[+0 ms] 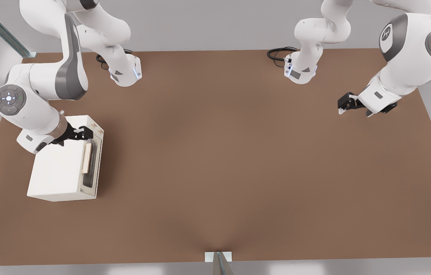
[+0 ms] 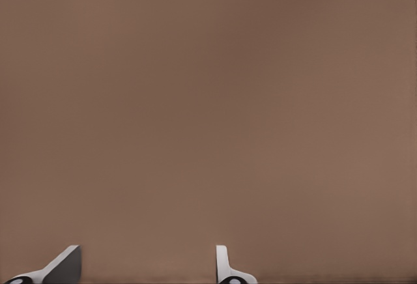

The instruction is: Keep left arm still and open the oven door with right arm

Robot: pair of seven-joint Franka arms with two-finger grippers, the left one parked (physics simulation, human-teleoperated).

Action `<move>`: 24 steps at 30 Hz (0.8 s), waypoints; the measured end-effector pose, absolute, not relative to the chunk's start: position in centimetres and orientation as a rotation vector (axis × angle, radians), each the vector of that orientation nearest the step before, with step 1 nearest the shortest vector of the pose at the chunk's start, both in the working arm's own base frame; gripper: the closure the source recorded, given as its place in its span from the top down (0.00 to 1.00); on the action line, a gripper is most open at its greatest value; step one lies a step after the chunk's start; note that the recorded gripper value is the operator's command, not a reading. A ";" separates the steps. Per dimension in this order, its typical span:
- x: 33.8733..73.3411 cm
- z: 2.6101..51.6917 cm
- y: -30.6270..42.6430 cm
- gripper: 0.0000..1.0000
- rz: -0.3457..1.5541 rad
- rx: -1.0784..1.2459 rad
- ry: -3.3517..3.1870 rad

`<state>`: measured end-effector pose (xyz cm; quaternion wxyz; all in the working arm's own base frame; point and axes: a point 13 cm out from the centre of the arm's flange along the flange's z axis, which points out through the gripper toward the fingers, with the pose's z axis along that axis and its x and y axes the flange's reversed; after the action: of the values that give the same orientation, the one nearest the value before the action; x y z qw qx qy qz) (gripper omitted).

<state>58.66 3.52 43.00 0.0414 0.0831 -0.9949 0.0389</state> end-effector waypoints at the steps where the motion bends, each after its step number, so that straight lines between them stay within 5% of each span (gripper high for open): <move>1: 58.7 42.9 3.5 1.00 0.121 0.260 -3.043; 2: 58.8 42.2 3.5 1.00 0.125 0.265 -3.029; 3: 59.5 39.8 3.5 0.21 0.140 0.270 -2.988; 6: 64.9 28.1 6.0 0.21 0.484 0.400 -2.791; 11: 69.1 26.4 6.3 0.21 0.870 0.382 -2.740; 17: 61.8 25.9 7.8 0.21 0.964 0.389 -2.603; 24: 59.4 25.7 4.1 0.21 1.153 0.266 -2.518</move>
<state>59.36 4.12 25.67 0.1788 0.0939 -0.8905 0.4077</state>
